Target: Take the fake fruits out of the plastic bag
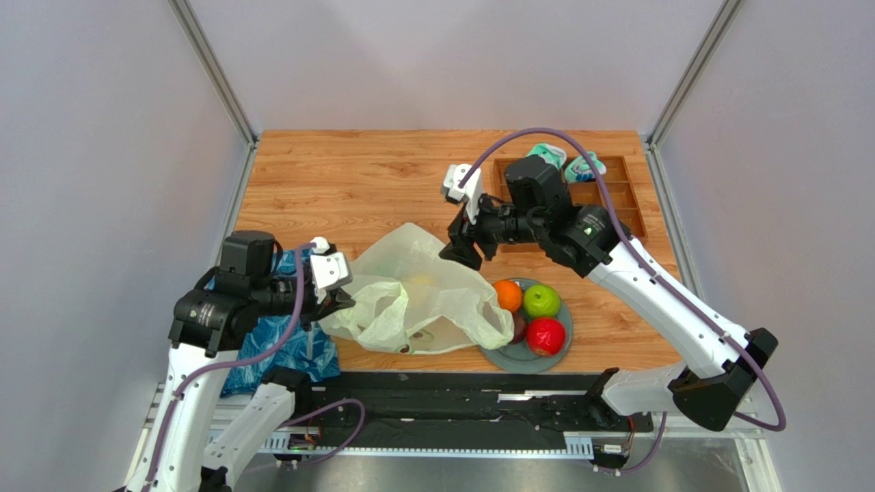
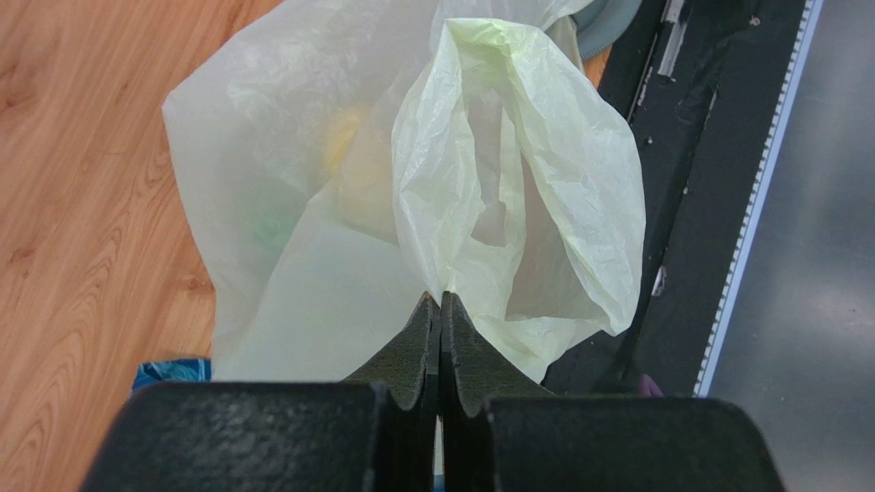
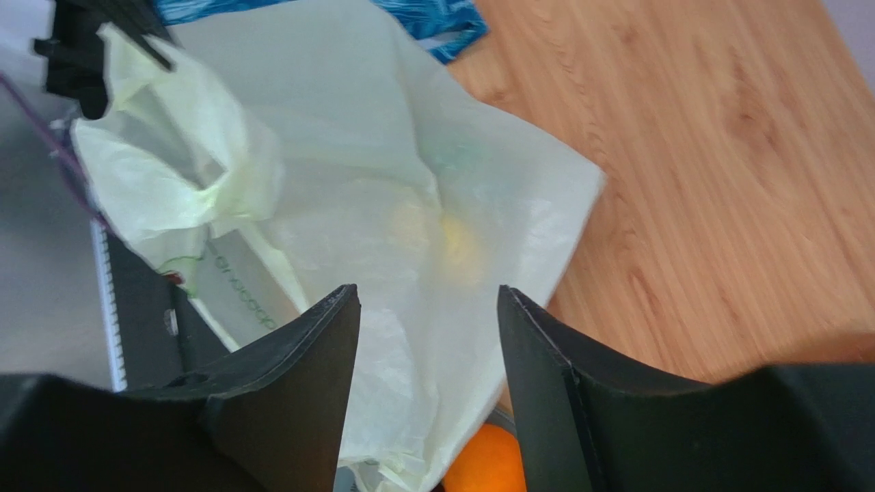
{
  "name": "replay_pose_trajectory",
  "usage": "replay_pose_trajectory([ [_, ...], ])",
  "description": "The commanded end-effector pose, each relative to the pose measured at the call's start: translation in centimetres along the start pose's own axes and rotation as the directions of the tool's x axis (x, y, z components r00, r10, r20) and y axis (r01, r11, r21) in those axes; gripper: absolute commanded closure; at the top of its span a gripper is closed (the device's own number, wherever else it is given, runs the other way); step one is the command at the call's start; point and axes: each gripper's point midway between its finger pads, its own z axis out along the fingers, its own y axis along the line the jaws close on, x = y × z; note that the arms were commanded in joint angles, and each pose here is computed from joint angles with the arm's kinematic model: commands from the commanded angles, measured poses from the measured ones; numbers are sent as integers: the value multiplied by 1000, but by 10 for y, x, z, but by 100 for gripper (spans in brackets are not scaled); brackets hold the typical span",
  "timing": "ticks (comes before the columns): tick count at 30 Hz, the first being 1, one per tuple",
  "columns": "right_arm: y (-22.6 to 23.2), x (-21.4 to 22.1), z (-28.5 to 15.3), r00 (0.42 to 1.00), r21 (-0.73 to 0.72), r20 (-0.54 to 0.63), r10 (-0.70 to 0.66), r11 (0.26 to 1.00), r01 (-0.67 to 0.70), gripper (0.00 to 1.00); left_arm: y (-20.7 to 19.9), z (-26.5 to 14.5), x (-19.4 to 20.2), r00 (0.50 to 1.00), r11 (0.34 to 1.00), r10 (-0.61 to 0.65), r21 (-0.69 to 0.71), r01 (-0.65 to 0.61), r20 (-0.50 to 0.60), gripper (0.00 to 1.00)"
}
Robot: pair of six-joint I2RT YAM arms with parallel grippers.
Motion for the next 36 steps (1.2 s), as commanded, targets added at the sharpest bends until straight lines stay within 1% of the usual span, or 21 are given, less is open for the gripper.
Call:
replay_pose_trajectory([
  [1, 37, 4, 12, 1000, -209, -10, 5, 978, -7, 53, 9, -3, -22, 997, 998, -8, -54, 12, 75, 100],
  [2, 40, 9, 14, 1000, -239, -19, -2, 971, -3, 62, 10, -3, -22, 997, 998, -11, -57, 15, 78, 100],
  [3, 40, 17, 19, 999, -258, -34, -36, 966, 26, 64, 12, -1, -19, 997, 998, -18, -61, 23, 74, 100],
  [6, 50, 26, 21, 995, -351, -73, -63, 936, 33, 73, 16, 3, -12, 997, 995, -60, -73, 64, 57, 100],
  [7, 52, 40, 28, 989, -394, -132, -63, 919, 6, 75, 16, 4, -11, 996, 995, -64, -72, 68, 55, 100],
  [8, 56, 30, 27, 991, -427, -113, -71, 904, 16, 79, 17, 5, -10, 996, 994, -72, -73, 76, 50, 100],
  [10, 61, 40, 33, 985, -488, -160, -69, 873, -18, 80, 19, 5, -10, 995, 993, -82, -83, 86, 56, 100],
  [12, 68, 38, 33, 985, -534, -159, -72, 845, -24, 81, 21, 4, -10, 995, 991, -83, -105, 88, 57, 100],
  [16, 84, 62, 29, 961, -613, -251, -115, 787, -66, 83, 20, -2, -11, 995, 988, -78, -131, 85, 56, 100],
  [21, 99, 81, 25, 938, -690, -281, -204, 722, -49, 84, 14, -4, -12, 996, 990, -75, -115, 81, 57, 100],
  [25, 114, 107, 27, 898, -727, -354, -260, 681, -89, 87, 14, -6, -15, 994, 988, -82, -125, 90, 65, 100],
  [26, 113, 115, 30, 885, -718, -372, -279, 691, -84, 88, 14, -7, -14, 994, 987, -86, -127, 94, 63, 100],
  [27, 113, 116, 35, 889, -717, -350, -296, 696, -50, 88, 14, -7, -15, 994, 987, -92, -129, 100, 65, 100],
  [28, 111, 133, 38, 870, -703, -383, -312, 709, -55, 88, 13, -8, -15, 993, 986, -93, -132, 102, 68, 100],
  [29, 110, 138, 43, 862, -692, -386, -328, 721, -35, 89, 12, -9, -15, 993, 986, -96, -133, 104, 70, 100],
  [30, 107, 139, 52, 864, -684, -350, -361, 729, 27, 89, 11, -9, -14, 992, 985, -104, -132, 113, 71, 100],
  [31, 101, 153, 55, 842, -671, -377, -386, 740, 39, 89, 10, -9, -15, 992, 985, -107, -127, 116, 73, 100],
  [32, 97, 156, 61, 836, -657, -382, -395, 752, 56, 90, 9, -10, -14, 991, 985, -110, -128, 118, 72, 100],
  [33, 89, 158, 75, 835, -623, -394, -384, 780, 65, 90, 9, -10, -15, 991, 985, -110, -127, 118, 72, 100],
  [35, 74, 162, 89, 814, -575, -428, -393, 813, 90, 92, 7, -12, -16, 992, 986, -107, -121, 115, 67, 100],
  [36, 69, 159, 99, 821, -533, -445, -358, 843, 78, 92, 8, -12, -17, 993, 987, -99, -121, 106, 65, 100],
])
